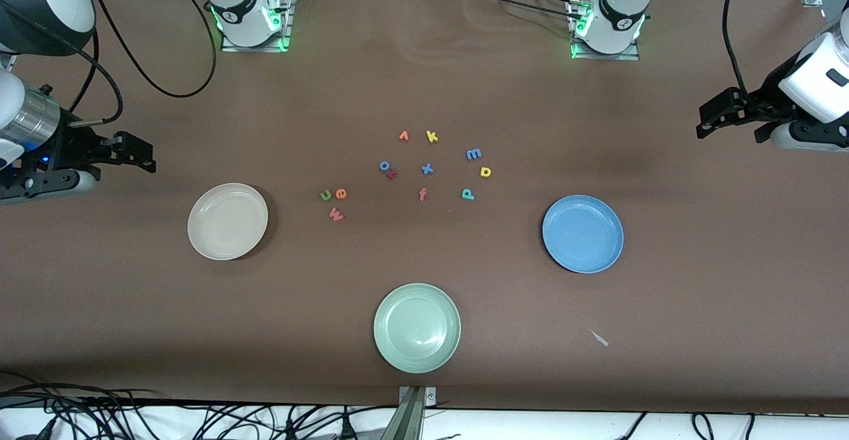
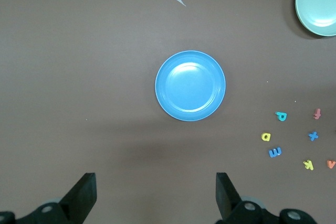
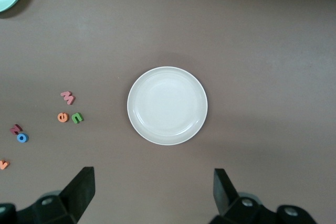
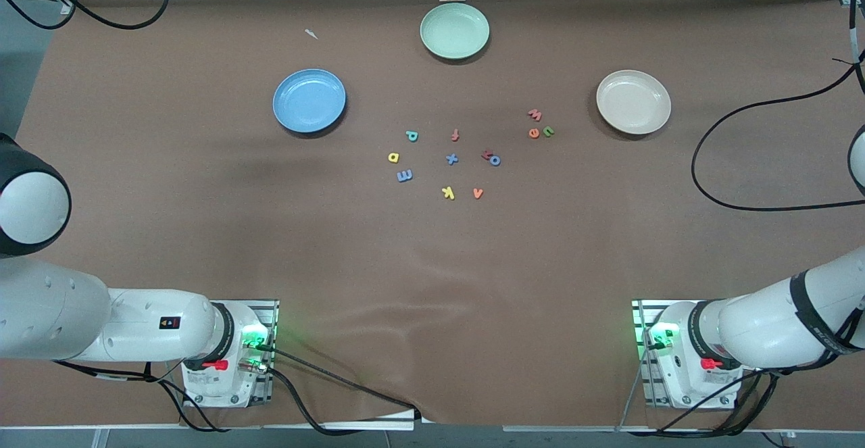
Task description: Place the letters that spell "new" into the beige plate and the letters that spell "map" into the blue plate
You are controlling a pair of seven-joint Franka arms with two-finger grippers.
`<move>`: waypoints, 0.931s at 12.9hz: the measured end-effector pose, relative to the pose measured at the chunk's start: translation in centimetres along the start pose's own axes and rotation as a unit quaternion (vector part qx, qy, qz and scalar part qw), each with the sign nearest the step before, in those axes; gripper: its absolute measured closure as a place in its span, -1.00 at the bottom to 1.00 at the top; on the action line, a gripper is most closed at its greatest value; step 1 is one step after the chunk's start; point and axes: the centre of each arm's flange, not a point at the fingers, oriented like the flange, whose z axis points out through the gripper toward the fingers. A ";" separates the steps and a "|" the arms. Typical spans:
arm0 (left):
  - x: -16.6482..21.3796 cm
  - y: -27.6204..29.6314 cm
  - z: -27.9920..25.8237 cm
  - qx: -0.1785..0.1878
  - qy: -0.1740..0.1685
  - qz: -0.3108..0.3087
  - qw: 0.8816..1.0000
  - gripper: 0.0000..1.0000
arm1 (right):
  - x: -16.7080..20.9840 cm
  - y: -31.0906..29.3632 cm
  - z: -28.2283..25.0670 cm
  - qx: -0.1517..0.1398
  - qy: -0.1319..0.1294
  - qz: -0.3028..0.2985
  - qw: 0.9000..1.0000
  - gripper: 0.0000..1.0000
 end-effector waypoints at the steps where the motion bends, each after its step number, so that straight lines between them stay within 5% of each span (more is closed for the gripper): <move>1: 0.0 0.0 0.0 0.000 0.000 0.000 1.000 -1.00 | 0.0 0.0 0.0 0.000 0.000 0.001 1.000 -1.00; 12: 0.1 0.1 0.2 0.000 -0.002 0.001 1.000 -1.00 | 0.0 0.0 -0.1 0.000 0.001 0.002 1.000 -1.00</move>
